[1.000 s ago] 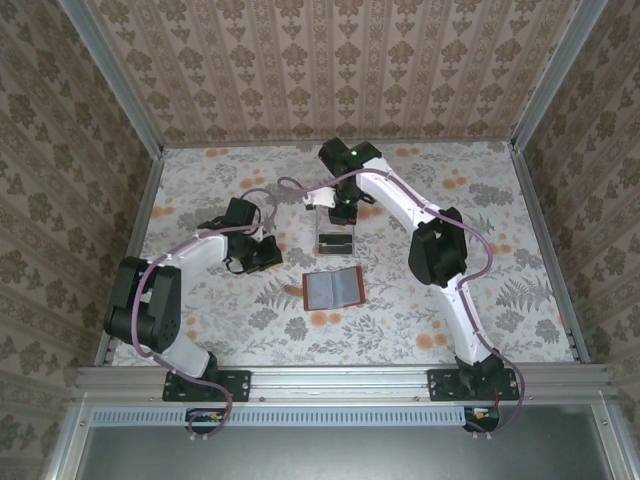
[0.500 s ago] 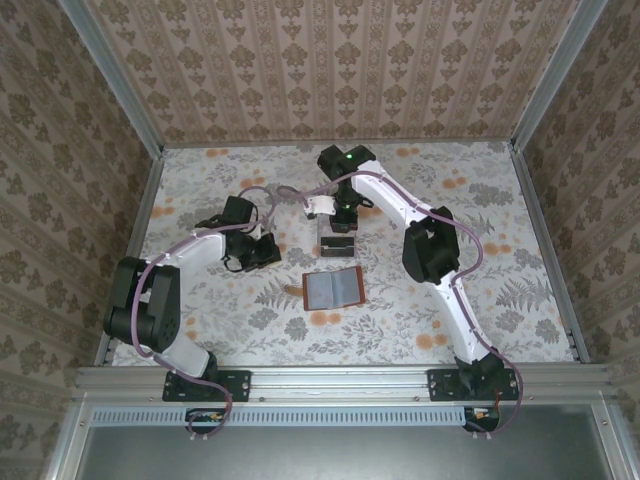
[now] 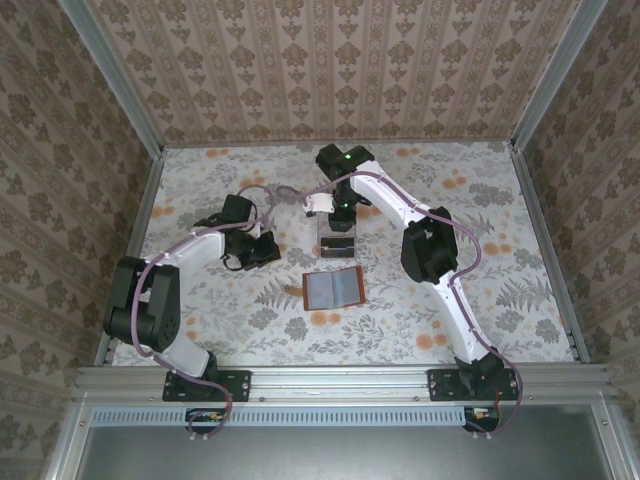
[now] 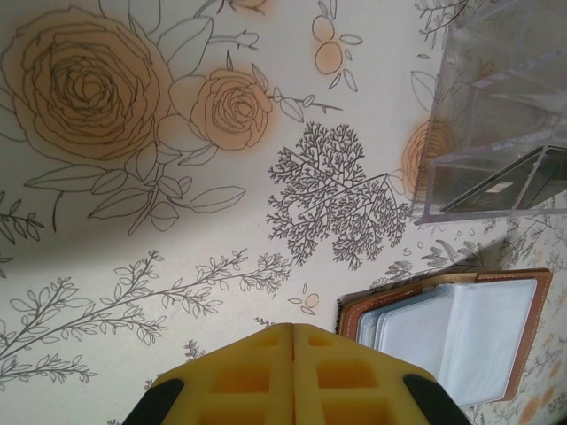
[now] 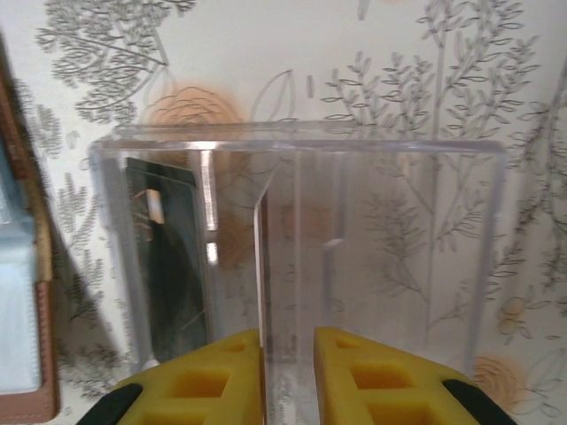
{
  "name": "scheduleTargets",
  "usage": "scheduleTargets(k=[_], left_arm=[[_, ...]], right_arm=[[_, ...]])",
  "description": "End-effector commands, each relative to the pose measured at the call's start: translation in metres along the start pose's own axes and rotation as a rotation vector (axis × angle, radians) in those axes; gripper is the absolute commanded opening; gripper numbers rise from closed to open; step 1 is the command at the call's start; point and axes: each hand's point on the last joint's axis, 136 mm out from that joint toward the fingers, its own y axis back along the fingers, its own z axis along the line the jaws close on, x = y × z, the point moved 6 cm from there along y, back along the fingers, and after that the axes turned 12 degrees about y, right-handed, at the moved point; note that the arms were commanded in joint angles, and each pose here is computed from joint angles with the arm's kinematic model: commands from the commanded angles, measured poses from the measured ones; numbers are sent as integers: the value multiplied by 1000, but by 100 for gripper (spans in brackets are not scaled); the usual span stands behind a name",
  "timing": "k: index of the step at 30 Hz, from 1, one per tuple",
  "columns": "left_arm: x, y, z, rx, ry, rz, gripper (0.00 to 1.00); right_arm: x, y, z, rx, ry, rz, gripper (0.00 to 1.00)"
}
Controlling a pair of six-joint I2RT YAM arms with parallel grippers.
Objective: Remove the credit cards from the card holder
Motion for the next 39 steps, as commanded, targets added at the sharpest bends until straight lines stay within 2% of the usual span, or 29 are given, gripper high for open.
scheduleTargets(k=[1, 12, 25, 34, 39], left_arm=[[-2, 1, -2, 2, -12, 16, 8], [-3, 3, -4, 7, -14, 12, 8], [-5, 4, -7, 13, -15, 14, 8], [-5, 1, -12, 22, -20, 23, 8], [-2, -3, -16, 22, -29, 37, 8]], right_arm=[[-2, 29, -13, 118, -3, -2, 23], [-2, 38, -23, 195, -20, 5, 22], [-5, 46, -18, 185, -16, -28, 23], [-1, 28, -28, 231, -23, 4, 23], [1, 17, -24, 204, -22, 11, 22]])
